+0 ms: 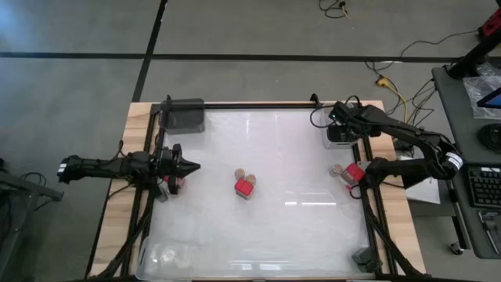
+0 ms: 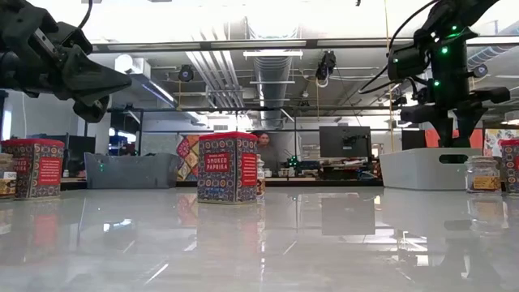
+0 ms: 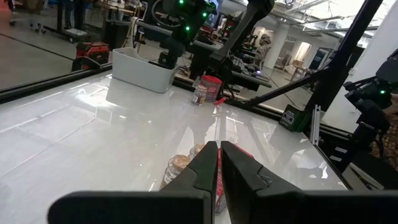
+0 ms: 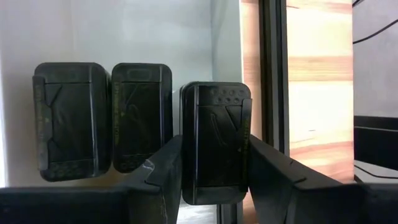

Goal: Sort spices by type
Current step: Put the black seasoning can into the gray bin

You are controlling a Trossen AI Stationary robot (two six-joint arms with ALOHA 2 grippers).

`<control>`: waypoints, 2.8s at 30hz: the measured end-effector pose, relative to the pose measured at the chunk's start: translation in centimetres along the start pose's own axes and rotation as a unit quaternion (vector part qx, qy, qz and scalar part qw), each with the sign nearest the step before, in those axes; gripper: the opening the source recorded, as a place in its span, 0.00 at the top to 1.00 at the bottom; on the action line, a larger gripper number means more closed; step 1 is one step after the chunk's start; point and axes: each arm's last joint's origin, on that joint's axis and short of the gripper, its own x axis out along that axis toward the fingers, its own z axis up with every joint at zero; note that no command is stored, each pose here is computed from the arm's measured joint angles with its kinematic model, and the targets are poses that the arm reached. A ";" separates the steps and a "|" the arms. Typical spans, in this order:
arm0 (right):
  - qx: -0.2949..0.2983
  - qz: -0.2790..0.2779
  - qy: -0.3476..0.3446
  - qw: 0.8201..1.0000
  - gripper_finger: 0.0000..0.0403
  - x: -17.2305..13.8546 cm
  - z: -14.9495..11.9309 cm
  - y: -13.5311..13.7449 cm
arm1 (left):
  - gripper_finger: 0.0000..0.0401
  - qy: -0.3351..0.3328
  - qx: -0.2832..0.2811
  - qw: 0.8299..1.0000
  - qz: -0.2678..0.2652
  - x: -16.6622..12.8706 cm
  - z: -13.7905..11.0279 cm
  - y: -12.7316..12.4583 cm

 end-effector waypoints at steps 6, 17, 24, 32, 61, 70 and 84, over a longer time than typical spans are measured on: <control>0.004 0.006 -0.004 1.000 0.64 0.0 0.1 0.1 | 0.99 0.000 0.000 1.000 0.000 0.0 0.0 0.0; 0.018 0.008 -0.006 1.000 0.64 0.0 0.1 0.1 | 0.99 0.000 0.000 1.000 0.000 0.0 0.0 0.0; 0.011 0.010 -0.007 1.000 0.63 0.0 0.2 0.2 | 0.99 0.000 0.000 1.000 0.000 0.0 0.0 0.0; 0.010 0.014 -0.005 1.000 0.53 0.0 0.2 0.2 | 0.99 0.000 0.000 1.000 0.000 0.0 0.0 0.0; 0.039 0.032 -0.002 0.999 0.69 -6.0 -4.2 0.3 | 0.99 0.000 0.000 1.000 0.000 0.0 0.0 0.0; 0.027 0.193 -0.001 0.981 0.55 -11.7 -12.3 4.3 | 0.99 0.000 0.000 1.000 0.000 0.0 0.0 0.0; -0.133 0.152 0.149 0.968 0.34 -17.3 -28.0 12.0 | 0.99 0.000 0.000 1.000 0.000 0.0 0.0 0.0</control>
